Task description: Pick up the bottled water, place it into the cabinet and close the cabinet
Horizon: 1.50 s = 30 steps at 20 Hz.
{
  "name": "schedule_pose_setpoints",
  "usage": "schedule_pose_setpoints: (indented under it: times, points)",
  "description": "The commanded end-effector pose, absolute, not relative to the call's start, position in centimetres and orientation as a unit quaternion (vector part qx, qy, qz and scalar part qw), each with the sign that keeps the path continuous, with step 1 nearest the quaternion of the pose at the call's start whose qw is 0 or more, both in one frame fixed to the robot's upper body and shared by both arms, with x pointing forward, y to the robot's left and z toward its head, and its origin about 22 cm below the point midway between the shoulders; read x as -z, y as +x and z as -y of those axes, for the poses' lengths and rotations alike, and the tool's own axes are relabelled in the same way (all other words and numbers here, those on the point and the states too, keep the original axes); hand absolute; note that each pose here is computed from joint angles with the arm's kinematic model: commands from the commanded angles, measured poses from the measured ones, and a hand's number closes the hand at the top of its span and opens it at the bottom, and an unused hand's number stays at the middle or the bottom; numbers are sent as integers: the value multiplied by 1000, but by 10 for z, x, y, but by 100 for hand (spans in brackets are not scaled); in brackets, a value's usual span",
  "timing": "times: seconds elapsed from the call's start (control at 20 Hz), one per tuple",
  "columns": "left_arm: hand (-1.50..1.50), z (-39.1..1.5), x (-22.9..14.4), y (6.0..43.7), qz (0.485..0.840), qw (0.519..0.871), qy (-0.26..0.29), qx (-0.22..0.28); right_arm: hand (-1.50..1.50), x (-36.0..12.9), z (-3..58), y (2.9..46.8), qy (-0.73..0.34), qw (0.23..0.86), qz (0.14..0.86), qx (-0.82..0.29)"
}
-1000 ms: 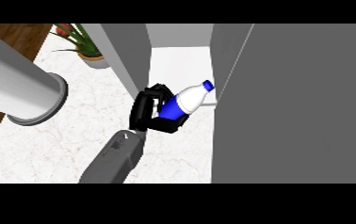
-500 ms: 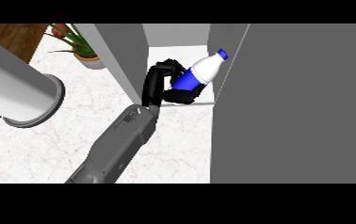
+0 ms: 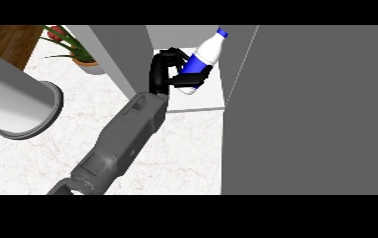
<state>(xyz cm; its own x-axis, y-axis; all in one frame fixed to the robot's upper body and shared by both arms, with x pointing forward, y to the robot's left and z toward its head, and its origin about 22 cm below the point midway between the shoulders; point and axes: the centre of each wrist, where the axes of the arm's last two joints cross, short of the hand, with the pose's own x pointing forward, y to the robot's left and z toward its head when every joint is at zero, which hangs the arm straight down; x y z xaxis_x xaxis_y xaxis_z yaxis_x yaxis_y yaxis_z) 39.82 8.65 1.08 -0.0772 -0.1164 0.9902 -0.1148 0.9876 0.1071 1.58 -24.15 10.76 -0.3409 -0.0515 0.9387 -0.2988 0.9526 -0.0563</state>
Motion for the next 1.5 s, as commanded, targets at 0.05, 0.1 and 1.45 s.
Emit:
schedule_pose_setpoints:
  times: [0.05,0.1,1.45]
  points:
    - [150,-88,-19,414,735,647,202,25,-150,-123,240,19,126,547,823,-86]
    - [150,-99,-11,413,731,641,230,42,-150,-116,240,17,131,553,818,-84]
    - [150,-76,-53,422,833,551,10,-50,-150,-141,237,17,150,541,821,-106]
